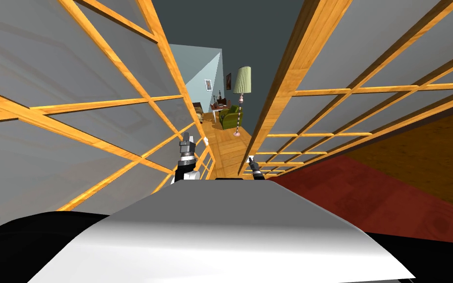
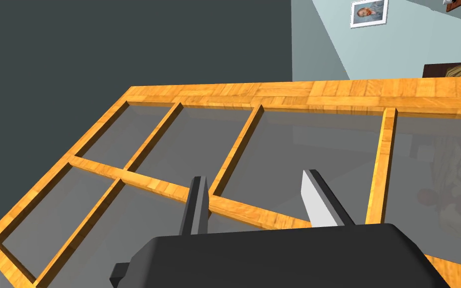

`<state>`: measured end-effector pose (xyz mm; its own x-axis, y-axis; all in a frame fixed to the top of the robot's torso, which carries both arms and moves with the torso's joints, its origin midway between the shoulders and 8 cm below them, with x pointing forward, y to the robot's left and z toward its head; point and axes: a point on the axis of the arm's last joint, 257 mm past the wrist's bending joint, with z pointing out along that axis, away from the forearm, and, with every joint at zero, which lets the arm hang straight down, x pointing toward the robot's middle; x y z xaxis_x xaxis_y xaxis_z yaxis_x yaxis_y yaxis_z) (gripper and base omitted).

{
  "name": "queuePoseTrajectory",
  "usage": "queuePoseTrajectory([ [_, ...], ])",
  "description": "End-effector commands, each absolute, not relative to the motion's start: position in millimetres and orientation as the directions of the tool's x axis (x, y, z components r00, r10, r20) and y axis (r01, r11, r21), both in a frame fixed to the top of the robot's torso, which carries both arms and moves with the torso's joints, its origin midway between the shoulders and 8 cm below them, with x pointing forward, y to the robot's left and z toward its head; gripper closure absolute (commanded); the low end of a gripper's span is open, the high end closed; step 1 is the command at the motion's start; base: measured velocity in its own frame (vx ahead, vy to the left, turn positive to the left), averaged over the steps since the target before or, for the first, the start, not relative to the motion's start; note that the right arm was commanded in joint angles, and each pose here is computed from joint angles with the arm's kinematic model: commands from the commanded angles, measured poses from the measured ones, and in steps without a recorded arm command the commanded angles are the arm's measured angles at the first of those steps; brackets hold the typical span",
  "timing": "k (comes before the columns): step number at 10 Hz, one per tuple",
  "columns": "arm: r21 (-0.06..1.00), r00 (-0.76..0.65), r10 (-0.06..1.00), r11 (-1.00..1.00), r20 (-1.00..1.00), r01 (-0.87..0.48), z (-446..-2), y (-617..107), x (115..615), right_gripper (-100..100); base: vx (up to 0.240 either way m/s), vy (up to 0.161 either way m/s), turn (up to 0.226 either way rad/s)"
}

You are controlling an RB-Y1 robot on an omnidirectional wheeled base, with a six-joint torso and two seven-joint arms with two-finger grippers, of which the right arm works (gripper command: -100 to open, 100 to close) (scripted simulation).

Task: Push the door open

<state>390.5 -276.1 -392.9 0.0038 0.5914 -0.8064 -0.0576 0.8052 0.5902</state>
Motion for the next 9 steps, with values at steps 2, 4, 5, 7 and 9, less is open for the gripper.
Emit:
queuePoseTrajectory([
  [2, 0.655, 0.025, 0.657, 0.754, -0.754, -0.053, -387.7, -286.9, 396.2, 100, 0.047, 0.002, -0.033],
  [4, 0.696, 0.028, 0.698, 0.716, -0.716, -0.054, -387.0, -286.1, 398.0, 100, 0.033, -0.001, -0.014],
  [5, 0.724, 0.03, 0.726, 0.687, -0.687, -0.055, -386.3, -285.3, 399.8, 100, 0.056, -0.01, -0.049],
  [7, 0.767, 0.032, 0.769, 0.639, -0.638, -0.056, -385.7, -284.3, 401.7, 100, 0.051, -0.006, -0.04],
  [9, 0.805, 0.034, 0.807, 0.59, -0.589, -0.058, -385.1, -283.2, 403.7, 100, 0.056, -0.012, -0.063],
])
